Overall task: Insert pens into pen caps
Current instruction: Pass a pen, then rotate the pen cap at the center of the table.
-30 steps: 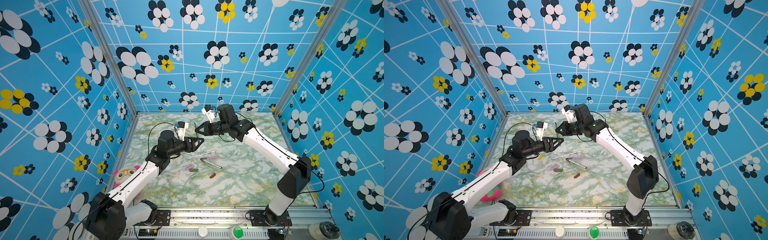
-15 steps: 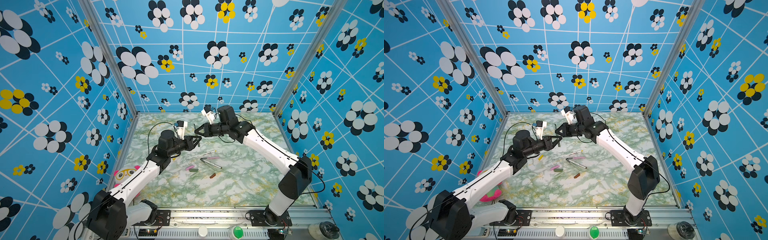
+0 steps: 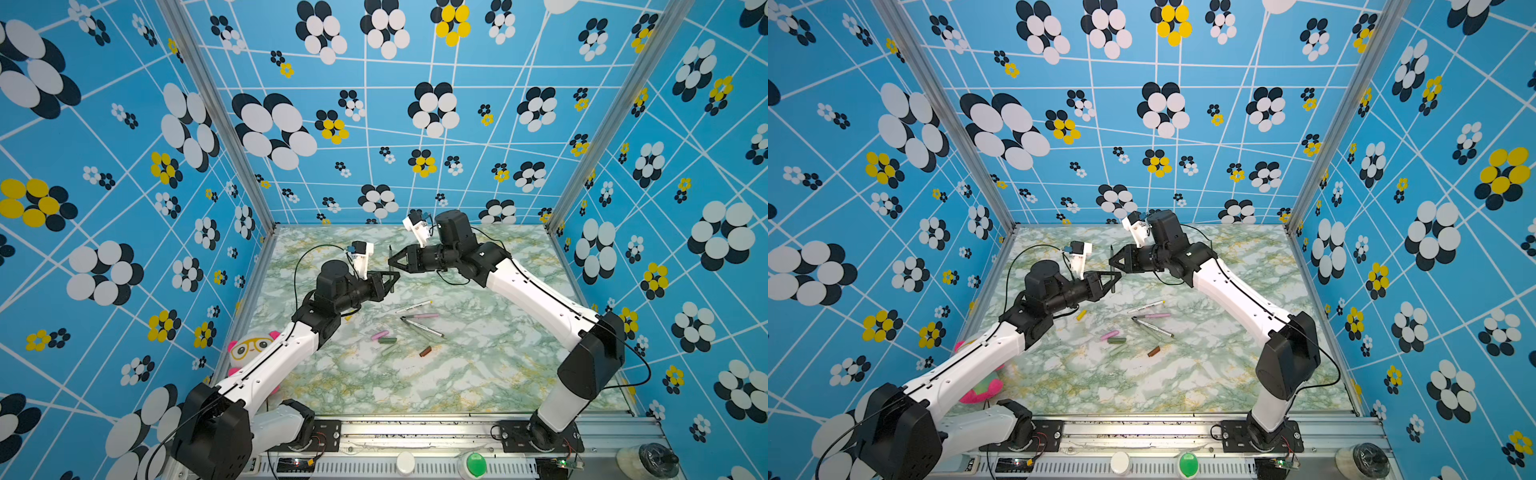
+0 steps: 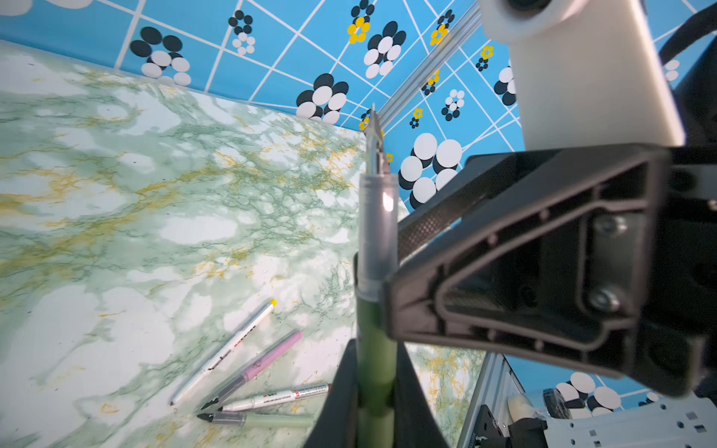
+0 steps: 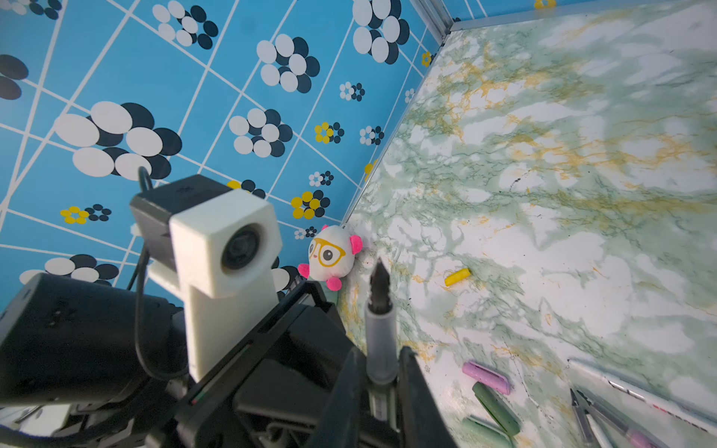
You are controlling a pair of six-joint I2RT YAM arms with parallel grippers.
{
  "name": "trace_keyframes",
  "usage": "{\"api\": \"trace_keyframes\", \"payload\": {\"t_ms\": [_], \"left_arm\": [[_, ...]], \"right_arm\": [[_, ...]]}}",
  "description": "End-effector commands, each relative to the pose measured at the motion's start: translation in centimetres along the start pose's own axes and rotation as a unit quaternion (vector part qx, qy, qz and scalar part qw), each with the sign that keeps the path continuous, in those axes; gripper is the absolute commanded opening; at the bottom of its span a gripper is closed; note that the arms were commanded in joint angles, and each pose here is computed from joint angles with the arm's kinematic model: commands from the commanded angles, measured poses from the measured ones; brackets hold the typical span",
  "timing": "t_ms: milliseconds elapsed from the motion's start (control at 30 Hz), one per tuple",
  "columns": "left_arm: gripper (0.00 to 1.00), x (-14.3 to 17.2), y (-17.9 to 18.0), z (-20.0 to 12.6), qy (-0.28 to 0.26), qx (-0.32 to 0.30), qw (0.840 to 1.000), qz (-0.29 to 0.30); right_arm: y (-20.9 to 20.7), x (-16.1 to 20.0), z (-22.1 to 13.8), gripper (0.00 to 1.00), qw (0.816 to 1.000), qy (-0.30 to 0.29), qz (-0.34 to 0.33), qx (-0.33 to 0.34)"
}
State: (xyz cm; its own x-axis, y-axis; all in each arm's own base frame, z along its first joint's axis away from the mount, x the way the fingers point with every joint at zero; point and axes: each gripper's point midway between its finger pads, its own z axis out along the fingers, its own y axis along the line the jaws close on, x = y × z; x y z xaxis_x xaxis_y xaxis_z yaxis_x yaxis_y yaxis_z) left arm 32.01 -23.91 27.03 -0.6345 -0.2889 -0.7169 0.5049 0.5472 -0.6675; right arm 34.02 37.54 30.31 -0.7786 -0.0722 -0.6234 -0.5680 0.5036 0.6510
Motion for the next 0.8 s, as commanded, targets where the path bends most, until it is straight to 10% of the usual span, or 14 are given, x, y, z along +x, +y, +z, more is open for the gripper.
{"api": "trace_keyframes", "payload": {"t_ms": [0, 367, 767], "left_arm": [[0.0, -0.6, 0.3, -1.0, -0.011, -0.029, 0.999, 0.016], [0.0, 1.1, 7.5, -8.7, 0.006, -0.287, 0.958, -0.001], [0.0, 4.8, 8.6, -13.8, -0.011, -0.306, 0.952, -0.029]], "right_arm": [[1.4, -0.7, -1.8, 0.26, 1.0, -0.017, -0.016, -0.002], [-3.4, 6.1, -1.7, 0.44, 0.992, 0.079, 0.001, 0.094], [-5.4, 18.2, 2.7, 0.55, 0.958, 0.251, -0.005, 0.14]]}}
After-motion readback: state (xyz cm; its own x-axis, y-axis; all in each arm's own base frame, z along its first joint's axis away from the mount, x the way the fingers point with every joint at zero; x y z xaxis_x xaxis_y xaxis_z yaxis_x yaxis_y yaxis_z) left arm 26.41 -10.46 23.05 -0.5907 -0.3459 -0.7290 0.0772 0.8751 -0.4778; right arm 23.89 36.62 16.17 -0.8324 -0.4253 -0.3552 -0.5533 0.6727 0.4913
